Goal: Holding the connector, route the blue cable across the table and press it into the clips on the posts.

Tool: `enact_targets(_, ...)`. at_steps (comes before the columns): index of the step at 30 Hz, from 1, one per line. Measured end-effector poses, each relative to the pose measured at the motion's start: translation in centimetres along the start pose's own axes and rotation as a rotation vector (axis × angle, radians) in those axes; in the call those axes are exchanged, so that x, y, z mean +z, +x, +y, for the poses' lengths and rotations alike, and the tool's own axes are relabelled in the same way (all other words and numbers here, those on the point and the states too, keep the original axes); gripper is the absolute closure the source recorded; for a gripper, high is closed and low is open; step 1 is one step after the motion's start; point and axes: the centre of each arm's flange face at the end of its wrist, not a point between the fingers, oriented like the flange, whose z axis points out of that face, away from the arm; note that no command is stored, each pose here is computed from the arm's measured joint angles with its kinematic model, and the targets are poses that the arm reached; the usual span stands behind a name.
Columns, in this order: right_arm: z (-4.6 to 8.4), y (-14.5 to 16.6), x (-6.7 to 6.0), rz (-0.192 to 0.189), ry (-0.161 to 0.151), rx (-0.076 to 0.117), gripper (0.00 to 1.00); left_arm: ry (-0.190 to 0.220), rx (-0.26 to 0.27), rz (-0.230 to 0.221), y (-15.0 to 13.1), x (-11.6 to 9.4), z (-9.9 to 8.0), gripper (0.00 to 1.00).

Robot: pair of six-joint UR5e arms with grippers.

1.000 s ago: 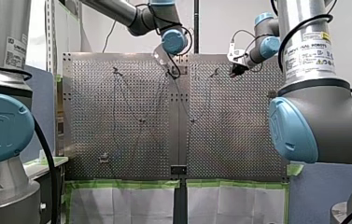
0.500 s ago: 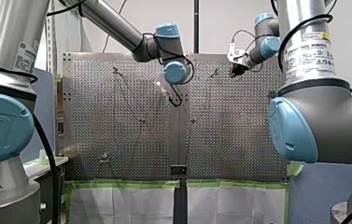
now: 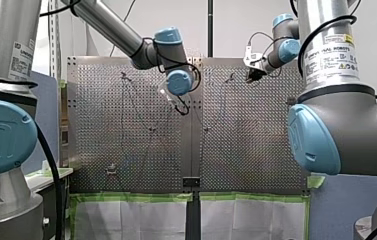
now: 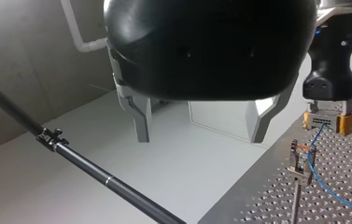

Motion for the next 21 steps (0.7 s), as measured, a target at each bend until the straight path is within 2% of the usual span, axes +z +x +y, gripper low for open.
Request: enact_targets(21, 0.0, 0.0, 0.0, 0.000, 0.000, 0.000, 1.00, 0.006, 0.001, 0.002, 2.0, -4.8, 4.8, 0.00)
